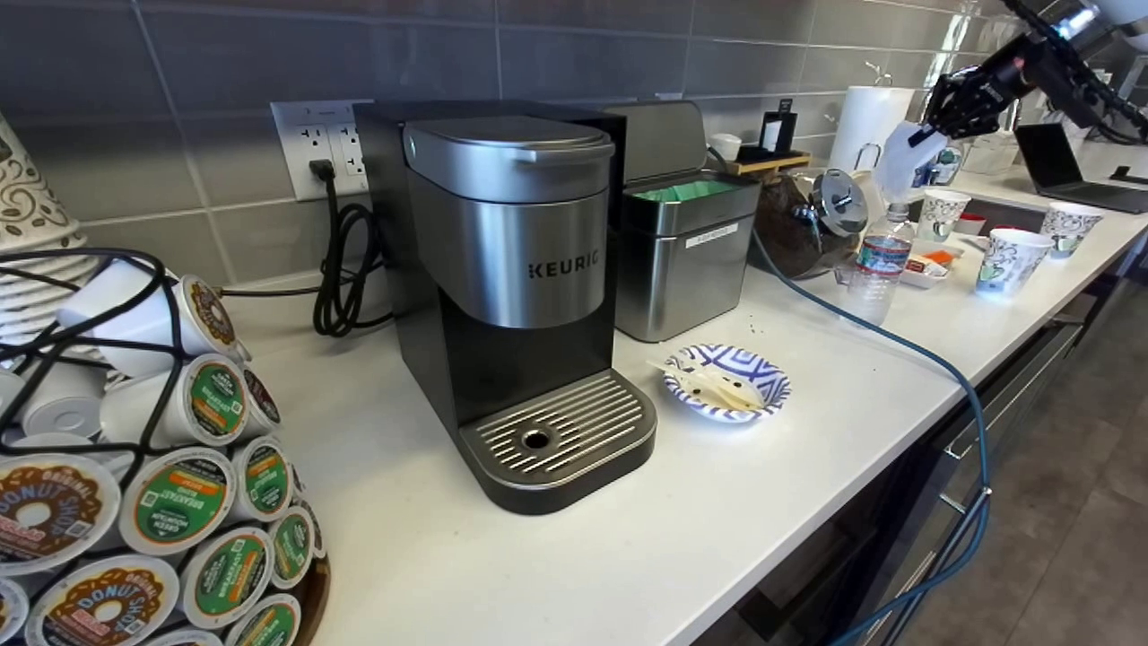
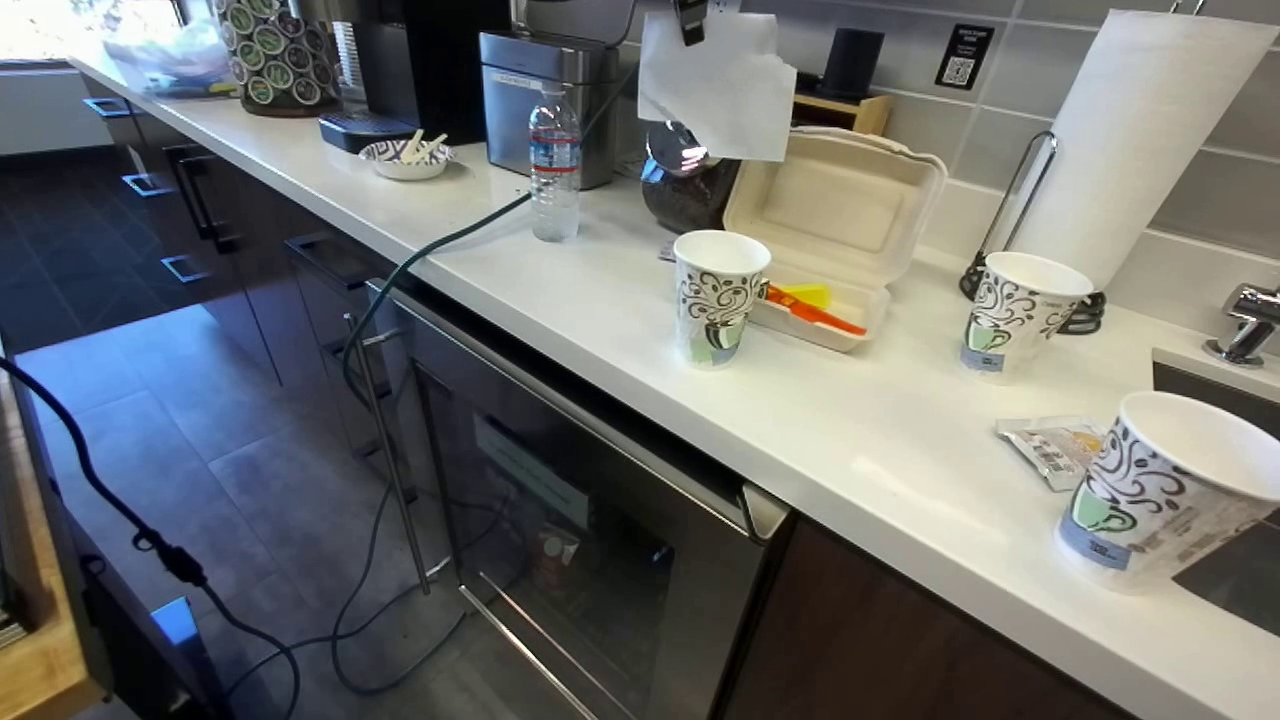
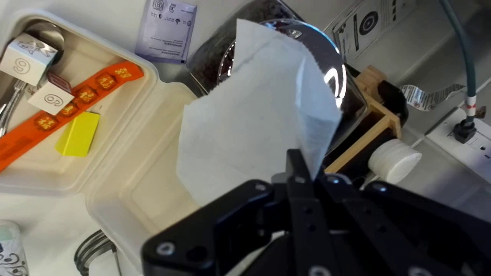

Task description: Use the tissue to wipe the counter

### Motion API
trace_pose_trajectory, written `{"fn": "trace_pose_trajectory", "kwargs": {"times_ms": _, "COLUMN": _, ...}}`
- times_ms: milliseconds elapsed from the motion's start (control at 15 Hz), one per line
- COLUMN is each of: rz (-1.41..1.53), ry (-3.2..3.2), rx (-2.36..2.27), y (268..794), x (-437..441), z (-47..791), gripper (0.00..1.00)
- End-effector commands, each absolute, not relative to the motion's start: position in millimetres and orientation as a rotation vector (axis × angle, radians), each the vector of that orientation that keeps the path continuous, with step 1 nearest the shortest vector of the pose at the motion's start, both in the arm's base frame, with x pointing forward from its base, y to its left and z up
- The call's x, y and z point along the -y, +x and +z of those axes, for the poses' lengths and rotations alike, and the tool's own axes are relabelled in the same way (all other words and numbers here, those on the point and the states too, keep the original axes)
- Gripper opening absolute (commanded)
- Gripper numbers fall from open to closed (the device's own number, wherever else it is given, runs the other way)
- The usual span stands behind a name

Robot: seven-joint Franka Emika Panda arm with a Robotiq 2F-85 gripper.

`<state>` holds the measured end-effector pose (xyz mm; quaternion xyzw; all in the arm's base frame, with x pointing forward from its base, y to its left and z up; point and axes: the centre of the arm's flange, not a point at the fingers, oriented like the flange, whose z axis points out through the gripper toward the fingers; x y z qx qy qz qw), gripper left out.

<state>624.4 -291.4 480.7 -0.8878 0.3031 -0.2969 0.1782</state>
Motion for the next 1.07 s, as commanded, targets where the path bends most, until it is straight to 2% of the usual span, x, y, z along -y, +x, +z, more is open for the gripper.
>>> {"fn": "trace_pose_trajectory", "kwargs": {"times_ms": 0, "rz": -0.869, "ry": -2.583, "rx": -0.694, "y": 587.8, "x": 245.8, "z": 494.9, "gripper": 0.00}}
{"fn": "trace_pose_trajectory", "kwargs": {"times_ms": 600, "rz": -0.995, "ry": -2.649, "rx": 0.034, "y": 516.0, "x": 105.5, "z": 554.2, "gripper": 0.00}}
{"fn": "trace_pose_trajectory", "kwargs": {"times_ms": 867, "rz": -0.978, "ry": -2.539, "rx": 0.312, "y": 522.7, "x": 56.9, "z": 561.8, "gripper": 0.00}}
{"fn": "trace_pose_trajectory", "kwargs": {"times_ms": 1000, "rz": -0.999, "ry": -2.577, "rx": 0.259, "y": 529.3, "x": 55.8, "z": 573.1, "gripper": 0.01}}
